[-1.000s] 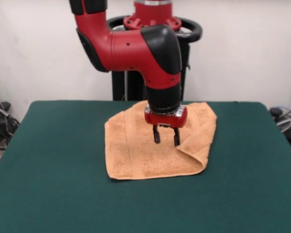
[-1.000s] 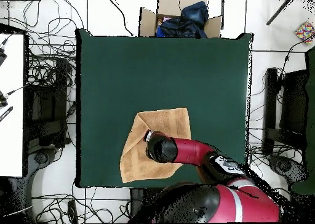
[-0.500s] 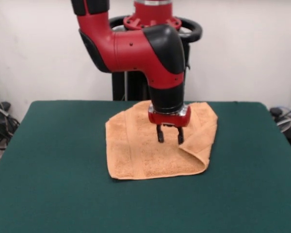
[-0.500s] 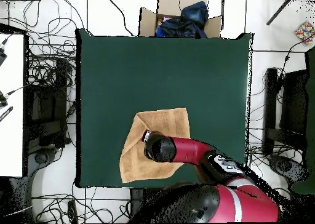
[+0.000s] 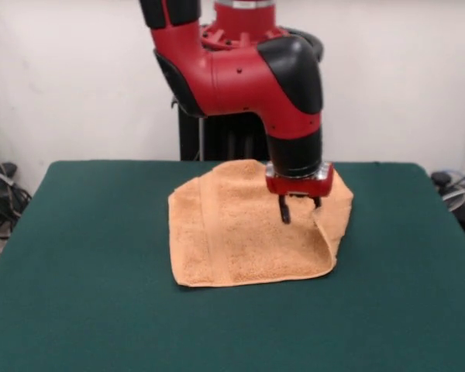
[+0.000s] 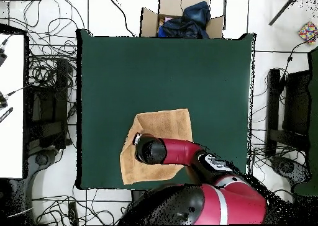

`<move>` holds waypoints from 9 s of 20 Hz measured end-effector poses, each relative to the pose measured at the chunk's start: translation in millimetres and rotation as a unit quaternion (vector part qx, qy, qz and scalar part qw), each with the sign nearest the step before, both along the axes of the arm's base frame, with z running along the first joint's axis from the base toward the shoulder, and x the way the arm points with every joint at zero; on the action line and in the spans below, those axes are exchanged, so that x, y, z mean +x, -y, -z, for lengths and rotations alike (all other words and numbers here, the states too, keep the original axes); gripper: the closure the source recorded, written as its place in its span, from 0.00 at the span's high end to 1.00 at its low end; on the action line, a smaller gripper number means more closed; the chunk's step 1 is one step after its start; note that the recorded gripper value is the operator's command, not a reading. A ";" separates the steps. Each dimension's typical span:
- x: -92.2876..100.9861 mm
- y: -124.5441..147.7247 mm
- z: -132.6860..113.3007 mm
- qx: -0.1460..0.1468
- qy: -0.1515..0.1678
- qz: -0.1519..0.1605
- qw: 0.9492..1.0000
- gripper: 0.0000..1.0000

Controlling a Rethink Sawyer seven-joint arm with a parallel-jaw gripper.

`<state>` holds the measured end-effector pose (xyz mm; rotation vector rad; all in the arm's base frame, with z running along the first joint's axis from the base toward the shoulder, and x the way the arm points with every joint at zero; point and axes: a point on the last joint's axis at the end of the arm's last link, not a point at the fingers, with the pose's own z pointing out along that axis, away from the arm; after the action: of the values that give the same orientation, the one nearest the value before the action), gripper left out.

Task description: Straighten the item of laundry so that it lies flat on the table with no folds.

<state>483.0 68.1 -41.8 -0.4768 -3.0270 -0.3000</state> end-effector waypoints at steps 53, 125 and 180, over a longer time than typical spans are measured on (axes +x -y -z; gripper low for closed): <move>-4.5 -20.3 -71.1 -0.166 0.049 -0.130 0.976 1.00; -16.9 -17.1 11.5 -0.074 0.056 0.035 0.995 0.00; 24.5 -126.9 16.3 0.023 0.158 0.097 0.982 0.00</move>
<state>507.5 195.0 -58.1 -0.7952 -3.2705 -0.5005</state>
